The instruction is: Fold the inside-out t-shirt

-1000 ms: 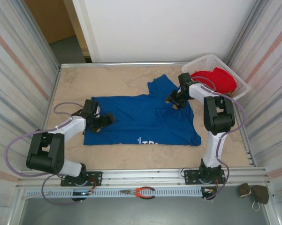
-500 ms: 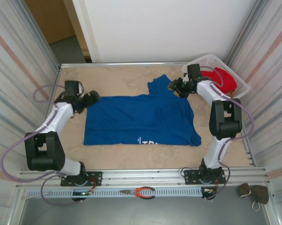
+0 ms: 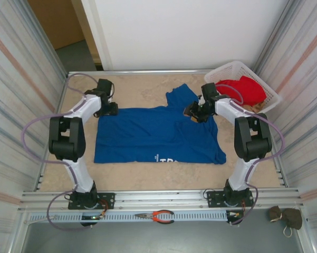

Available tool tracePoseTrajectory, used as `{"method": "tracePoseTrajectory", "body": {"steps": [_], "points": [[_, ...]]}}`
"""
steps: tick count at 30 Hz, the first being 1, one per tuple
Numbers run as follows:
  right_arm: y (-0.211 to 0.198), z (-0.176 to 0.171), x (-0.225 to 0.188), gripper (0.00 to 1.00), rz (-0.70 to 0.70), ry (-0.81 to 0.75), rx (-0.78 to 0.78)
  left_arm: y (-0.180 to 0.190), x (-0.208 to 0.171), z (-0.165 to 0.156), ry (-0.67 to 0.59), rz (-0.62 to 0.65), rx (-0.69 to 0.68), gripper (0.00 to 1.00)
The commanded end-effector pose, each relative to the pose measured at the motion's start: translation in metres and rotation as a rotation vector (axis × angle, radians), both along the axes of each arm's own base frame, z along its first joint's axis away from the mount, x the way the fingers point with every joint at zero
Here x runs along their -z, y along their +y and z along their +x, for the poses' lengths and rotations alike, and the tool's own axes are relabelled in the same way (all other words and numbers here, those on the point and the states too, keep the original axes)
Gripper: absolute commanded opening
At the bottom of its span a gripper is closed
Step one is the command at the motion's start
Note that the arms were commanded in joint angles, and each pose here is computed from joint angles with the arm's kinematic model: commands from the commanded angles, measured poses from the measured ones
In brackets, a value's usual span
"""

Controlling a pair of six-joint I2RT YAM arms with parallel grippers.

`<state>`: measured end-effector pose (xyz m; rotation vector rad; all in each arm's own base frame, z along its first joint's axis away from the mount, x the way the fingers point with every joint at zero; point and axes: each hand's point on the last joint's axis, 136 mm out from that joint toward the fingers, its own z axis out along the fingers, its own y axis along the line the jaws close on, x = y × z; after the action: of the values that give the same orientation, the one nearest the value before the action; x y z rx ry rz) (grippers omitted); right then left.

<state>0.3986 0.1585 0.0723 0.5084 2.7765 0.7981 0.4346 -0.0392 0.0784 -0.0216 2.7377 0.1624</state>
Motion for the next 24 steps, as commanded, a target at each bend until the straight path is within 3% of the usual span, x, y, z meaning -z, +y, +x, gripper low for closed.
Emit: {"method": "tracePoseTrajectory", "body": {"steps": [1,9,20,24], "points": [[-0.01,0.001,0.002,0.45,-0.024,-0.011,0.002,0.032,-0.007,0.006,0.003,0.189,-0.006,0.56],[-0.02,0.009,0.003,0.45,-0.022,-0.015,0.02,0.04,0.0,0.024,-0.004,0.233,0.008,0.53],[-0.031,0.028,0.02,0.44,-0.034,0.016,0.065,0.044,0.019,0.047,0.027,0.234,0.032,0.37],[-0.041,0.027,0.031,0.43,-0.052,0.044,0.098,0.048,0.032,0.048,0.052,0.222,0.026,0.25]]}}
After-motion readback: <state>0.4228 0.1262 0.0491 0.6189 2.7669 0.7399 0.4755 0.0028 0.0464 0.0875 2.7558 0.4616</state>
